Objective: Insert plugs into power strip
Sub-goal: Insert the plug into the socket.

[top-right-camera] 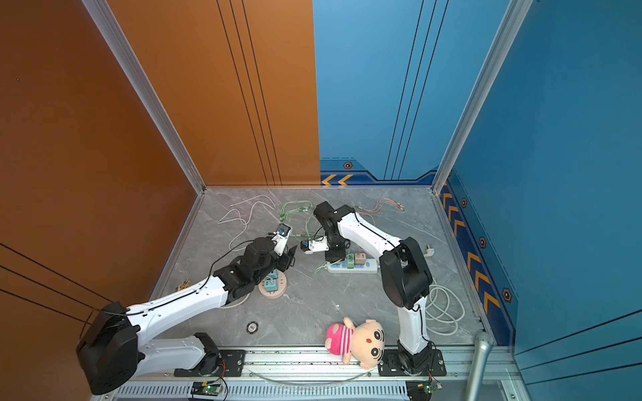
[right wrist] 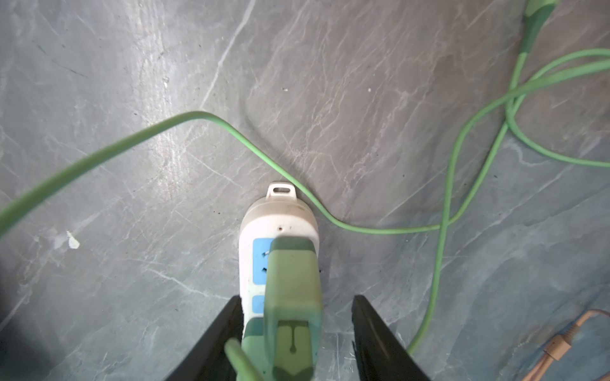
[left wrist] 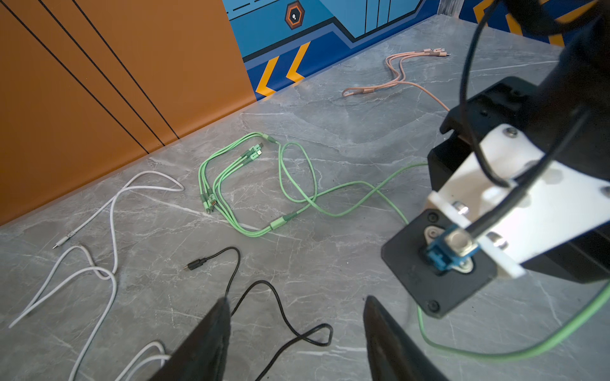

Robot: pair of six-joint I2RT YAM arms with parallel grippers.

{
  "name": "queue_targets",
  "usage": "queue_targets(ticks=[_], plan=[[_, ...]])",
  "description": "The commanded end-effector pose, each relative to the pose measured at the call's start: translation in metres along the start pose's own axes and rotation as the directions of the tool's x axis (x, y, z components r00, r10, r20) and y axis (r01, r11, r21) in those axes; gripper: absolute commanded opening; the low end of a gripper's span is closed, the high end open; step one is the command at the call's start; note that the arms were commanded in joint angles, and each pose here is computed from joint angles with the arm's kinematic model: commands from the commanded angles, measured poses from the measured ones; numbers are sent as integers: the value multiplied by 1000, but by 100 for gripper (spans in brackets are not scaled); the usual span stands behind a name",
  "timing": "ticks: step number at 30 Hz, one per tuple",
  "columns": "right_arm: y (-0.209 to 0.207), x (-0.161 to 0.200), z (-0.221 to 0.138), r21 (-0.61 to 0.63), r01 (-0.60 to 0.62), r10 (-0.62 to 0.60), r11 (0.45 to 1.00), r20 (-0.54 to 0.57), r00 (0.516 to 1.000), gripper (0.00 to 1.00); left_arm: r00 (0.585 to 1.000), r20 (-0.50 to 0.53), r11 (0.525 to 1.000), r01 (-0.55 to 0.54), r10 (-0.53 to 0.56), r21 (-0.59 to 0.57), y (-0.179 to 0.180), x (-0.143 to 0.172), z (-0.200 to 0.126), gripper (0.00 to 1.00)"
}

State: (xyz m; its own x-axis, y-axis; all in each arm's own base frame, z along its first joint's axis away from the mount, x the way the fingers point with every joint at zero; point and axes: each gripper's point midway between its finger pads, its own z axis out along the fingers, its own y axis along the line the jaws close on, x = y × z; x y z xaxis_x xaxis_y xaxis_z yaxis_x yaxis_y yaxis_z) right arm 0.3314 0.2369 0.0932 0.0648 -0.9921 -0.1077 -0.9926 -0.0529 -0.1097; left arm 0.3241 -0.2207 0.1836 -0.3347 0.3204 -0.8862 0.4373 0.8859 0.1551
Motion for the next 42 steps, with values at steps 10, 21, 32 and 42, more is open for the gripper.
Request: queue_targets(ticks=[10, 21, 32, 42], plan=[[5, 9, -26, -1, -21, 21, 1000, 6, 1000, 55, 1000, -2, 999, -15, 15, -34, 8, 3, -7, 65], [0, 12, -45, 44, -34, 33, 998, 38, 999, 55, 1000, -4, 1000, 0, 0, -27, 9, 2, -7, 65], [-49, 4, -53, 289, -150, 119, 946, 121, 985, 54, 1000, -7, 1000, 0, 0, -28, 9, 4, -8, 65], [-53, -14, -59, 259, -227, 150, 939, 285, 947, 53, 1000, -10, 1000, 4, -4, -29, 9, 4, -7, 65]])
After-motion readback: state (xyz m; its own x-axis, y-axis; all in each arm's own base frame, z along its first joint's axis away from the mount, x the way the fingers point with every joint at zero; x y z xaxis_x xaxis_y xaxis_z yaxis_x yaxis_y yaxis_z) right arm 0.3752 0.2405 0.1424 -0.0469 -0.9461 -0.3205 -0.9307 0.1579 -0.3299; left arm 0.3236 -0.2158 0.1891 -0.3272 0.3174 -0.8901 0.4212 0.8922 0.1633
